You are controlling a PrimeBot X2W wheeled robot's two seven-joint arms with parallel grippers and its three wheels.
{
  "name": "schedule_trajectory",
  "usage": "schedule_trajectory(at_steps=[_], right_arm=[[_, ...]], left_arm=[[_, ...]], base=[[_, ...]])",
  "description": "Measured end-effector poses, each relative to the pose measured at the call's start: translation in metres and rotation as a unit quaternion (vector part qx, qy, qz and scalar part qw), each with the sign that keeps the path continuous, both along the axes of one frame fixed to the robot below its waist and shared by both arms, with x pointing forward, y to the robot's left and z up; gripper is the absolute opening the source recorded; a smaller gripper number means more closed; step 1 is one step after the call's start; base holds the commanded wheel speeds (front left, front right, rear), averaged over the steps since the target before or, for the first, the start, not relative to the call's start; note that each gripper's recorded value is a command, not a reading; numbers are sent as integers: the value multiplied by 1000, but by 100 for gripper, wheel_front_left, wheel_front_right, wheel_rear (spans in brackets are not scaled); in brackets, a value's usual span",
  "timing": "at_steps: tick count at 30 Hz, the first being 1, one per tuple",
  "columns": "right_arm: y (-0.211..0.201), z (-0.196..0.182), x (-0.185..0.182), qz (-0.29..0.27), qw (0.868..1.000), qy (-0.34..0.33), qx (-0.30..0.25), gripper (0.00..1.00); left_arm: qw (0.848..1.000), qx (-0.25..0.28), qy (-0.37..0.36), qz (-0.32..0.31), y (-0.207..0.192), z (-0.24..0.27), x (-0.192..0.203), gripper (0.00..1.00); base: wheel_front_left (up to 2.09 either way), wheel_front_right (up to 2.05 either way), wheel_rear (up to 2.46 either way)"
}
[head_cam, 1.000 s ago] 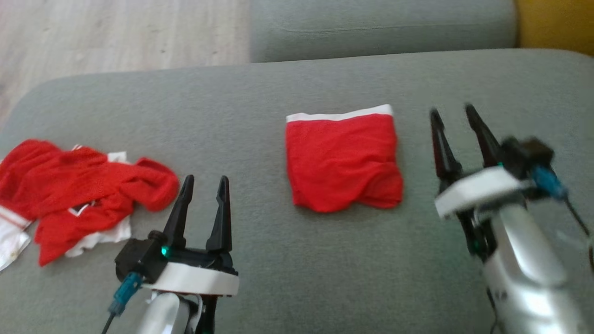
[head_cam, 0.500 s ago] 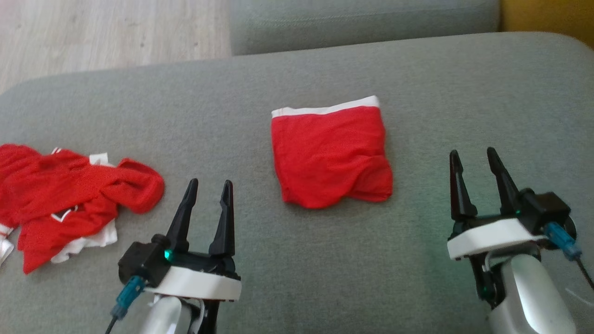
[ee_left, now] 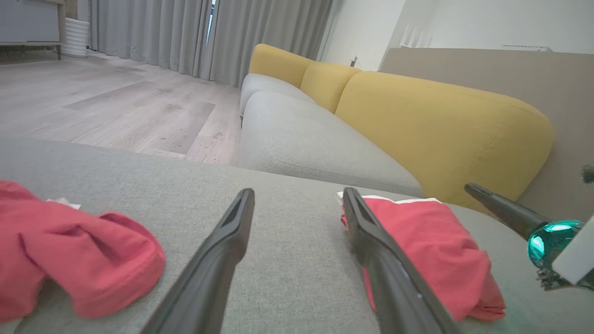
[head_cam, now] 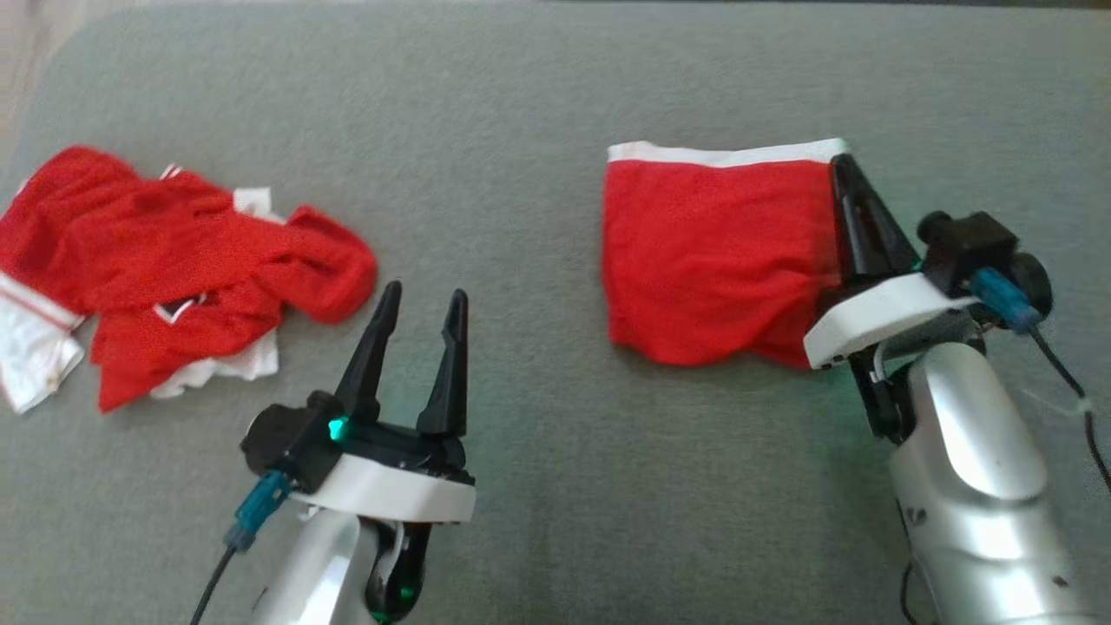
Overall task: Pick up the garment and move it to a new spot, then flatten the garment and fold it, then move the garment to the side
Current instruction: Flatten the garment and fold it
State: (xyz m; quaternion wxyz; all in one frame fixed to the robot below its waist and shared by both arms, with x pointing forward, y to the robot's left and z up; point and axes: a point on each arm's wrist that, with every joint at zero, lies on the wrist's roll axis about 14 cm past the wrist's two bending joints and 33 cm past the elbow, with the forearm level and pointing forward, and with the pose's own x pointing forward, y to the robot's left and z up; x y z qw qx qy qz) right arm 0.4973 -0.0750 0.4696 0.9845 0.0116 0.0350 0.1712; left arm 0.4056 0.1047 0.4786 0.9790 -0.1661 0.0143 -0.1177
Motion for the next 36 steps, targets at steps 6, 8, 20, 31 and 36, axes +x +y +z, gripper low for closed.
schedule_trajectory(at_steps=[6,8,20,31,36], right_arm=[[8,-75,3,10,993,114,-40,0],[0,-94,2,-3,988,146,-47,0],[30,-61,21,37,995,85,-31,0],[78,-80,-2,117,985,119,-38,0],[78,-93,-3,117,982,142,-47,0]], left_arm=[[1000,6,16,22,16,-10,3,100],[999,5,17,28,20,-11,4,100],[999,7,12,31,22,-7,2,100],[999,1,15,38,26,-6,-4,100],[999,2,19,49,32,-8,-5,100]], base=[[0,0,0],[0,0,0],[0,0,0],[0,0,0],[0,0,0]])
